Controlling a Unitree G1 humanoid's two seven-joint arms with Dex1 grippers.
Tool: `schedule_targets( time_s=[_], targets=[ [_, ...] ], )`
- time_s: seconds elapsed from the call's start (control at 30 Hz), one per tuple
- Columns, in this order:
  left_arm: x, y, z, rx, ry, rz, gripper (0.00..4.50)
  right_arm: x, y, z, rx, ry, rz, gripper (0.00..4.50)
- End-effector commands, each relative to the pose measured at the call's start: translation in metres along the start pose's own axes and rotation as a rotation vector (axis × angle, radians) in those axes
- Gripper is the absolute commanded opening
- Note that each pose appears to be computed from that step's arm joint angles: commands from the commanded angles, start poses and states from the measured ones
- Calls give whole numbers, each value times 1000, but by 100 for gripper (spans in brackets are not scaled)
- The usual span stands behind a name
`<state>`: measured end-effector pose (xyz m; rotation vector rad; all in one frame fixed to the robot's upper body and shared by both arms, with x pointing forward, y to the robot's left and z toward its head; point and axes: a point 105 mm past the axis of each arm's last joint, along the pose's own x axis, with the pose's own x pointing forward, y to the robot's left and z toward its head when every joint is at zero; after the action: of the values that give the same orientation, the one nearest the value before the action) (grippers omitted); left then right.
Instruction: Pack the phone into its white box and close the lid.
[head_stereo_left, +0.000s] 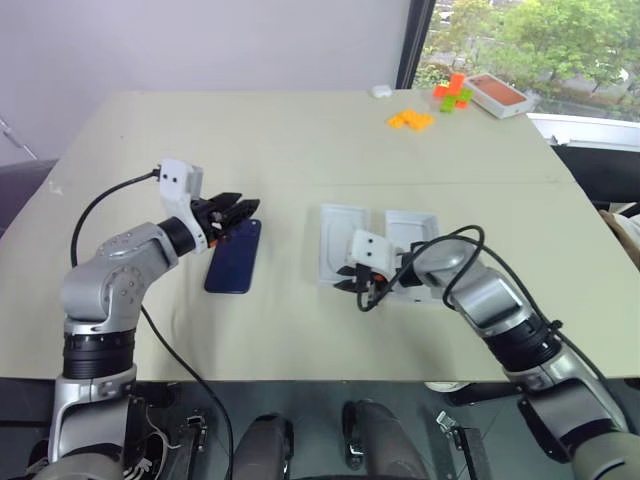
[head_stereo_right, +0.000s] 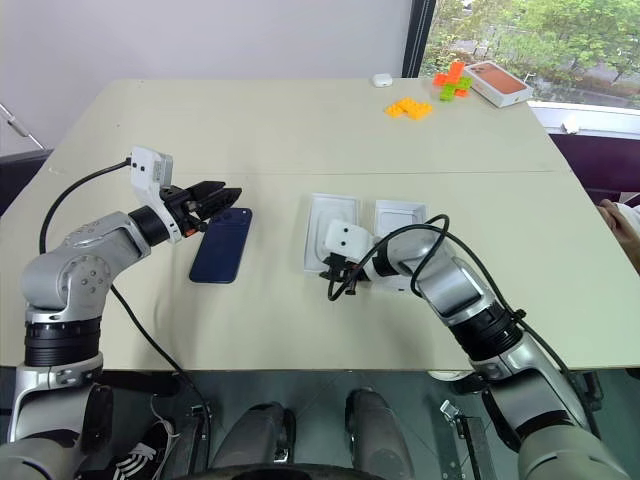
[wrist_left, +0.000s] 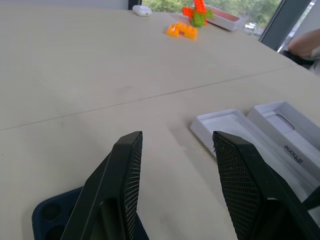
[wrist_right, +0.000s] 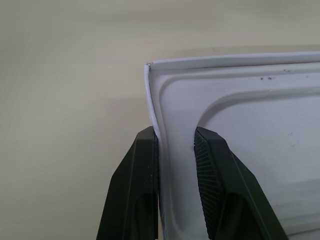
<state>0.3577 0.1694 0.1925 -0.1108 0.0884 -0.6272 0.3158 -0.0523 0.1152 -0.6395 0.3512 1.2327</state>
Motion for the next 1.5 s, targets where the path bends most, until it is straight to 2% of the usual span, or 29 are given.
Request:
schedule_targets(
  time_s=[0.03,0.17,0.2,0.23,0.37,0.47,0.6,0.73,0.83,0.93,1.0,1.1,1.2,1.3,1.5],
  targets=[
    [-3,0,14,26,-46,3,237,3,11,10,4,-32,17,54],
    [-3,1,13,26,-43,8,237,4,1,3,58,-20,-27,54],
    [-3,1,13,23,-43,10,237,4,-3,6,71,-31,-39,159],
    [-3,2,13,22,-43,13,237,4,-6,9,80,-42,-49,199],
    [-6,9,12,0,-37,38,237,1,-15,33,98,-148,-69,404],
    [-17,23,11,-52,-27,80,237,-7,-26,53,107,-263,-102,404],
    [-35,41,11,-138,6,120,237,-10,-37,70,90,-342,-150,404],
    [-60,58,6,-193,53,142,237,11,-36,88,-49,-361,-171,404],
    [-69,66,1,-247,68,146,237,27,-39,105,-45,-425,-205,404],
    [-72,78,1,-317,43,194,363,35,-48,117,-104,-453,-300,410],
    [-74,79,-4,-381,61,187,448,42,-44,120,-146,-451,-289,410],
    [-77,75,-22,-466,151,148,448,57,-34,120,-203,-432,-254,410],
    [-72,77,-30,-519,176,135,448,69,-24,120,-307,-410,-226,410],
    [-57,72,-40,-585,214,98,450,79,-28,116,-335,-375,-251,320],
    [-39,63,-53,-561,287,63,450,88,-35,104,-404,-304,-303,8]
  ],
)
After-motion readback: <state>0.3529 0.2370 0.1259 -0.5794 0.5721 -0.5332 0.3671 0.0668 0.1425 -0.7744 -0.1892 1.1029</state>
